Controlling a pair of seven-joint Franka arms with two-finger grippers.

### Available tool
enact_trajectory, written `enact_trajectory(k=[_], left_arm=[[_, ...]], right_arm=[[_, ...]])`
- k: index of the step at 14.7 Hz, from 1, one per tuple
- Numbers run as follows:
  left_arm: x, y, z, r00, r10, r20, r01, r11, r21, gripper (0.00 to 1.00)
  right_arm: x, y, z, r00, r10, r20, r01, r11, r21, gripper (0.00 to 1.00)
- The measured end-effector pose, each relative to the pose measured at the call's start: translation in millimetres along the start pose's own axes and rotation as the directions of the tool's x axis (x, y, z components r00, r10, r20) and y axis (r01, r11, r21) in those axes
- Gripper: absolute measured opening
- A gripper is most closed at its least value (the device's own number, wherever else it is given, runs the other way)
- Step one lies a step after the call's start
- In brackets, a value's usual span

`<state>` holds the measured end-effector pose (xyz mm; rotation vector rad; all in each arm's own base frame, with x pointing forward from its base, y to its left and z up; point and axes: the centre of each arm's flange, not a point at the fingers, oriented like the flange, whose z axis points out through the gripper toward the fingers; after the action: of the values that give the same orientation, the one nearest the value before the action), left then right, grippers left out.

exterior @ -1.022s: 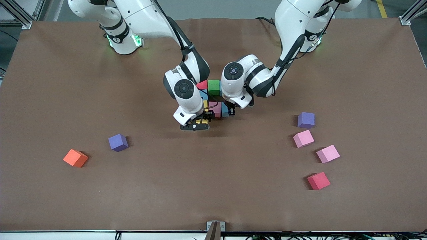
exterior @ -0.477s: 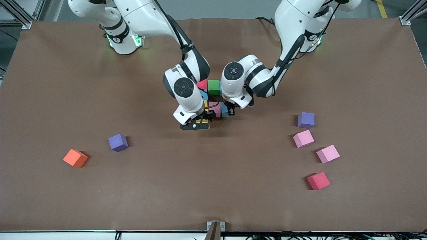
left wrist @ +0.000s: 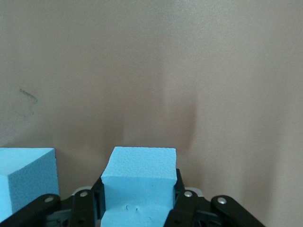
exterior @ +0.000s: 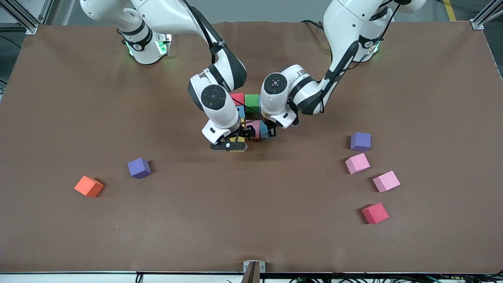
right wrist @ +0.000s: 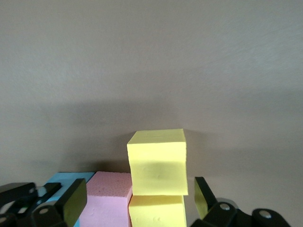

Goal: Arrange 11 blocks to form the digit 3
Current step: 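Move the right gripper to the purple cube while the left gripper withdraws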

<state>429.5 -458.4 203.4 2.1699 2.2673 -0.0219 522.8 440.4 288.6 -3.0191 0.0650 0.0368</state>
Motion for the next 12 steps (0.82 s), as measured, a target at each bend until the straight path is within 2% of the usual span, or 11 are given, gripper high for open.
enact_trajectory(k=[2,4,6,9,12], left_arm=[[0,0,0,1.000,0.000,0.001,0.000,1.000,-0.001,0.54],[-1,0,0,1.000,0.000,0.003,0.000,1.000,-0.002,0.56],[-1,1,-1,1.000,0.002,0.007,-0.002,1.000,-0.005,0.70],[-4,5,-6,1.000,0.000,0.018,0.000,1.000,-0.014,0.98],[-8,11,-17,0.999,-0.003,0.034,0.004,1.000,-0.031,1.00]], right_arm=[[22,25,-28,0.999,0.053,-0.005,-0.053,0.999,0.009,1.00],[59,77,-56,0.991,0.136,-0.015,-0.136,0.991,0.014,1.00],[97,147,-78,0.983,0.183,-0.035,-0.183,0.983,-0.009,1.00],[134,238,-91,0.984,0.161,-0.071,-0.166,0.983,-0.081,1.00],[154,318,-96,0.979,0.189,-0.074,-0.196,0.975,-0.105,1.00]])
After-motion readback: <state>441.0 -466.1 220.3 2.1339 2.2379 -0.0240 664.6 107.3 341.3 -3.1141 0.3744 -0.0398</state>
